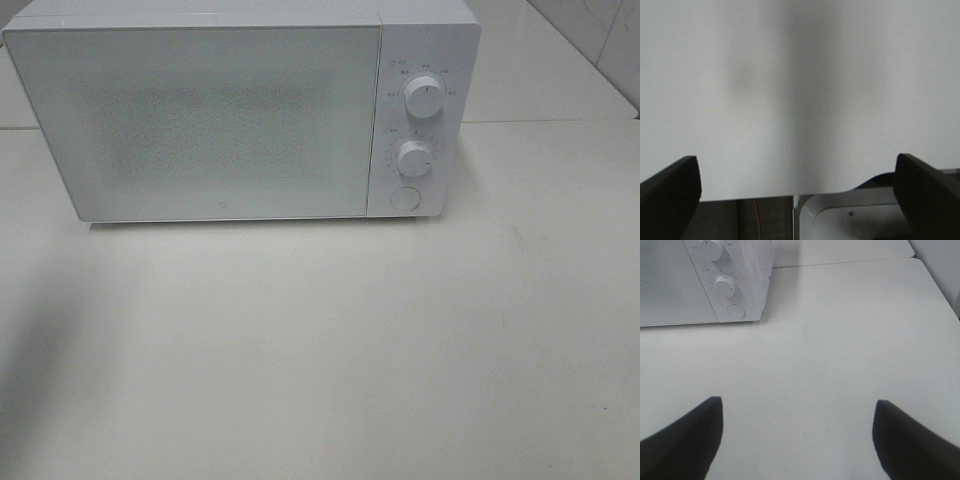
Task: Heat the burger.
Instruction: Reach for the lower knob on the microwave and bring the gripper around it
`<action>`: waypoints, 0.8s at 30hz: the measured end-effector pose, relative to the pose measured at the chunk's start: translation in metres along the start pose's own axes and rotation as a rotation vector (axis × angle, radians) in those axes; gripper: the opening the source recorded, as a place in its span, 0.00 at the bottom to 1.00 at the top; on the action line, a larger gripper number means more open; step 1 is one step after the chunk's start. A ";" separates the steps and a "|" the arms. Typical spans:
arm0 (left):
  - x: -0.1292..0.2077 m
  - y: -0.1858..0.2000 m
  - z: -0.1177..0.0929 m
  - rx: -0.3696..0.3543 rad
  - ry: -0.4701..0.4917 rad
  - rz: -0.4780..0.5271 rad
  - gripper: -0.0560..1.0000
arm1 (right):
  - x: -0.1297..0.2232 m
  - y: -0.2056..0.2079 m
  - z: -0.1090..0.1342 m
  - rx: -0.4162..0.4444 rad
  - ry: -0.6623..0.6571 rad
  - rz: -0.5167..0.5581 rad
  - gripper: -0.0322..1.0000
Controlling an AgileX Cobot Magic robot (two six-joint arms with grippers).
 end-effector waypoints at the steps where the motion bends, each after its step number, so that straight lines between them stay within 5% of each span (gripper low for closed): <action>1: 0.000 0.000 0.000 0.000 0.000 0.000 0.99 | 0.000 0.000 0.000 0.000 0.000 0.000 0.77; 3: 0.029 -0.006 0.000 -0.004 0.002 0.032 0.99 | 0.000 0.000 0.000 0.000 0.000 0.000 0.77; 15: 0.078 -0.003 -0.006 -0.012 -0.003 -0.037 0.99 | 0.000 0.000 0.000 0.000 0.000 0.000 0.77; 24: 0.099 0.019 -0.007 -0.053 -0.022 -0.295 0.99 | 0.000 0.000 0.000 0.000 0.000 0.000 0.77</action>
Point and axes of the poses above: a point on each arm's last joint axis where the gripper is mounted, y pointing back along that axis away from the gripper, z along the wrist's bending axis when the last joint is at zero, x = y × z, the point moved 9 cm from there along -y, pointing out along that axis toward the gripper, and after that the axes turned 8 degrees about -y, right-handed, at the moved point
